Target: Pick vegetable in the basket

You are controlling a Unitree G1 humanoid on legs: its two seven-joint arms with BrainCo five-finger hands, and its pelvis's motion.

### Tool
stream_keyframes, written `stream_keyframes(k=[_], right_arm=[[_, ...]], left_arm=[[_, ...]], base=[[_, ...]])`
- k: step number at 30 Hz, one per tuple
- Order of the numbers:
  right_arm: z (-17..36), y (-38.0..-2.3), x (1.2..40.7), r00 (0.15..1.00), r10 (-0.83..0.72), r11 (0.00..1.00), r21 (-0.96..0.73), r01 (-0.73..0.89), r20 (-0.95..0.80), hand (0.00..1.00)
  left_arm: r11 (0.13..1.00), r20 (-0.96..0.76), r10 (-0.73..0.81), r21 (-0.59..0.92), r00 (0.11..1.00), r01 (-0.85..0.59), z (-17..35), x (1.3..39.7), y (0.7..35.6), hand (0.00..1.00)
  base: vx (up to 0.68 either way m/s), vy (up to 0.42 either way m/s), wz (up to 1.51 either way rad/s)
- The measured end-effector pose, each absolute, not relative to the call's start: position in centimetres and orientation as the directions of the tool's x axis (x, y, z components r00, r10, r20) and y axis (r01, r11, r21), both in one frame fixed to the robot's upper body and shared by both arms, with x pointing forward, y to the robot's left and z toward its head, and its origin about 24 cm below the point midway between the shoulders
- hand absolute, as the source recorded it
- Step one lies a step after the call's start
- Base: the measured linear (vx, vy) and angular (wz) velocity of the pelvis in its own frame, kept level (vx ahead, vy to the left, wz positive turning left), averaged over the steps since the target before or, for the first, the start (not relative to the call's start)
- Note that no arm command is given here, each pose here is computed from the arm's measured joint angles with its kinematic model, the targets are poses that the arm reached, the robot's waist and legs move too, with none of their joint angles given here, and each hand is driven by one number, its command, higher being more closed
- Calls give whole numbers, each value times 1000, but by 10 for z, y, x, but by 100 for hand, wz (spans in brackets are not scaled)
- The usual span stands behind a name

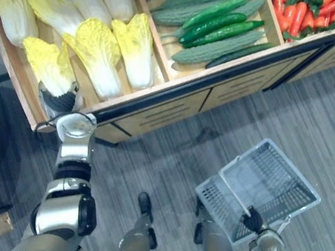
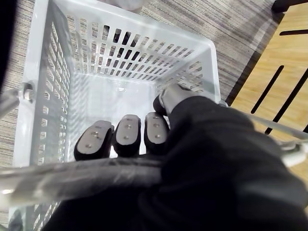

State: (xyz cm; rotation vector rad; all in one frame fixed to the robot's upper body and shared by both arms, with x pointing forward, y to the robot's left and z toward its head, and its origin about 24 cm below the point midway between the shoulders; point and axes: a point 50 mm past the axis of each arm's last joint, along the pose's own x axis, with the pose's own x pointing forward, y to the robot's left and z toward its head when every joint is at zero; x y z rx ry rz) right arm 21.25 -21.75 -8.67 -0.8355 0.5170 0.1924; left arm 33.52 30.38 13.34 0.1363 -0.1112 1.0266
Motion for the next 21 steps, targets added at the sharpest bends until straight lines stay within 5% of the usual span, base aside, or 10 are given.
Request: stream_keyframes(k=[5,14,18,21], right_arm=[[-91,-215,207,853,-27,642,-663,-384,-521,100],[-104,-221,182,813,-59,648,-642,-410,-579,100],[-106,-222,175,803,-62,650,-634,-418,-592,100],[-96,-223,182,828,-37,639,-651,-411,-559,100]], left_arm=[[400,120,916,-192,383,-896,117,300,272,100],[310,195,946,-314,259,-897,138,273,273,100],[382,345,895,-268,282,-885,150,264,257,100],[538,477,759,-79,442,-839,143,259,234,100]], base=[[0,0,0],[-2,-1,10],[11,4,-1],[12,7,-34]])
